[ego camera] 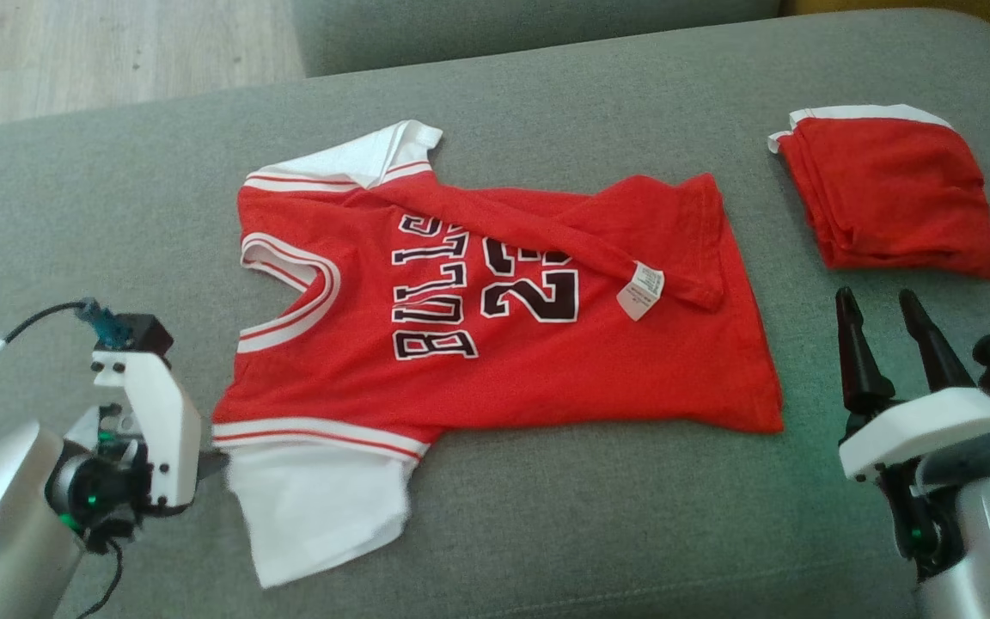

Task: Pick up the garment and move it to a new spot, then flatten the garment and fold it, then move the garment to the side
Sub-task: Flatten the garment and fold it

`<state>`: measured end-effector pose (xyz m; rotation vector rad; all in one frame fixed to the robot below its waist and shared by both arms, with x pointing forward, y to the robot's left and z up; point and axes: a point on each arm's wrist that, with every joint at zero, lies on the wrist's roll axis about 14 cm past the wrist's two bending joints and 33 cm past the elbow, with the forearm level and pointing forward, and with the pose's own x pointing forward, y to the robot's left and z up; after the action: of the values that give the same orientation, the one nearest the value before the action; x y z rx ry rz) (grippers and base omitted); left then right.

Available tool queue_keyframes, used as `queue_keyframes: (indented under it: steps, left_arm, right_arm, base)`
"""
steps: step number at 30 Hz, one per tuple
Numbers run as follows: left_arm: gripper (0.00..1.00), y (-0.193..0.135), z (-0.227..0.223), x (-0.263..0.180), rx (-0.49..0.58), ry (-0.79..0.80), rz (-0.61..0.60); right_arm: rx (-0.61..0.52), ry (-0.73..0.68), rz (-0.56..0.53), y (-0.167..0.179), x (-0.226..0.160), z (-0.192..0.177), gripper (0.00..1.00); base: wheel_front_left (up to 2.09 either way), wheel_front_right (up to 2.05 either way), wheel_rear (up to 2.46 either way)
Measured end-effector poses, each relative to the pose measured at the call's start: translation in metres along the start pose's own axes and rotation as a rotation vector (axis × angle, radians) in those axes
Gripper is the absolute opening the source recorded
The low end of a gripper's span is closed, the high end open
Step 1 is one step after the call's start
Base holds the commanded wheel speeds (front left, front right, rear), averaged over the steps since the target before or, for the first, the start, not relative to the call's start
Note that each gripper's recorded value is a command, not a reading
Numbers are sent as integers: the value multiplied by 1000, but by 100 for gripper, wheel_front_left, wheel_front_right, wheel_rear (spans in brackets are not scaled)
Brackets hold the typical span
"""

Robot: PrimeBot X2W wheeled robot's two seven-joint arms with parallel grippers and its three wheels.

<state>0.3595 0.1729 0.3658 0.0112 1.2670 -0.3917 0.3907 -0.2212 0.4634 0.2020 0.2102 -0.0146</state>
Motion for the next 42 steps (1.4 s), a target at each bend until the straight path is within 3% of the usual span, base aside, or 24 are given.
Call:
queue_keyframes:
  steps: [8, 15, 25, 42]
  left_arm:
    - [100, -15, 33, -19, 44, -258, -24]
    - [100, -21, 105, -95, 66, -817, 59]
    - [100, -18, 88, -153, 8, -1295, 217]
    - [100, -40, 48, -143, -63, -1357, 291]
  right_arm:
    - [-8, -28, 4, 1, -6, 7, 100]
    - [-16, -167, 33, 11, -11, 37, 100]
    - [-22, -281, 134, 46, -25, 51, 100]
    - [-41, -219, 163, 54, -38, 21, 100]
  base:
    - [0, 0, 0]
    - [0, 0, 0]
    - [0, 0, 0]
    - [0, 0, 0]
